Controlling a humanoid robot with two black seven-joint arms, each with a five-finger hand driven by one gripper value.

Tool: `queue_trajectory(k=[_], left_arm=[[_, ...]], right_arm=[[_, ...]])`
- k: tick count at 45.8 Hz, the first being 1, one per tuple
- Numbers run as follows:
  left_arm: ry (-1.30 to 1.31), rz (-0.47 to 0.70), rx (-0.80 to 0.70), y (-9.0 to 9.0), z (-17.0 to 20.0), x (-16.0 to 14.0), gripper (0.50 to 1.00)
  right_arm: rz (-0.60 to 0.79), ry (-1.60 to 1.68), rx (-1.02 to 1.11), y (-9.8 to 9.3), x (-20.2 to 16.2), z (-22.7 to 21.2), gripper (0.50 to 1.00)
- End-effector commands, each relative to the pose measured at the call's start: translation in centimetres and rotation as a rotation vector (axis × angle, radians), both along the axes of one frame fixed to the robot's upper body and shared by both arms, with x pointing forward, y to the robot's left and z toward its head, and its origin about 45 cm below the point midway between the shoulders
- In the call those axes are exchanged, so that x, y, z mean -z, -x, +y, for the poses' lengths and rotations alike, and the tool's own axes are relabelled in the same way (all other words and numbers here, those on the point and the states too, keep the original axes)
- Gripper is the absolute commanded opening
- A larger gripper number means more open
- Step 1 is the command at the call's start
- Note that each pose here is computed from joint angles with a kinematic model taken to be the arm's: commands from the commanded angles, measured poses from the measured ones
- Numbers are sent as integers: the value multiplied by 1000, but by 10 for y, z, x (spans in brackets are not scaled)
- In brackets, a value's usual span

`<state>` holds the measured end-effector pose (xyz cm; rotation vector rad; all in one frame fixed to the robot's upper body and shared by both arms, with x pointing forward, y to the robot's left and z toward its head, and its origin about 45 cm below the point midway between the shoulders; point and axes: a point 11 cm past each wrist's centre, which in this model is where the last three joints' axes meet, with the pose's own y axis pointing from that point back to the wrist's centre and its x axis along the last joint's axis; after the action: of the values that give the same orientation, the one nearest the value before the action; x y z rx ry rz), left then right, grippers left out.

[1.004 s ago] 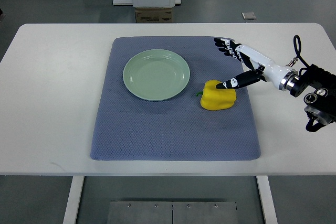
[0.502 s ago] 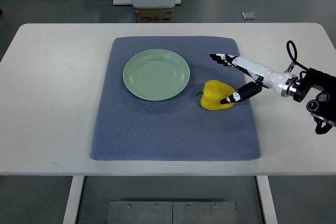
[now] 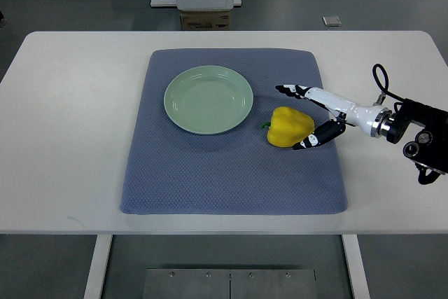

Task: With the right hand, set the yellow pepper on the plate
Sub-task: 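Close the right hand's fingers around the yellow pepper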

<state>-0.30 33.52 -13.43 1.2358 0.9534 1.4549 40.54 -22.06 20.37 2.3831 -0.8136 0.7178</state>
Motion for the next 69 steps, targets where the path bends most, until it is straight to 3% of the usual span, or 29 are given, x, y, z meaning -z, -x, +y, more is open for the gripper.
queue_trajectory(k=[1,19,31,35,41,47,49,50,69], left_arm=[[0,0,1,0,0,0,1000],[0,0,1,0,0,0,1000],[0,0,1,0,0,0,1000],[0,0,1,0,0,0,1000],[0,0,1,0,0,0,1000],[0,0,1,0,0,0,1000],[2,0,1,0,0,0,1000],[0,0,1,0,0,0,1000],[0,0,1,0,0,0,1000]], right_arm=[[4,0,2,0,3,1,993],[-7,1,21,-3,14,10,979],[-1,5,28,-3,19,9,906],[1,2,23,-3,20,11,860],[6,3,27,-2,25,11,747],[3,5,33,-5,26,11,598],[3,6,33,-5,26,11,508],[3,5,34,-5,26,11,500],[-33,-39,66,-19,5,13,500]])
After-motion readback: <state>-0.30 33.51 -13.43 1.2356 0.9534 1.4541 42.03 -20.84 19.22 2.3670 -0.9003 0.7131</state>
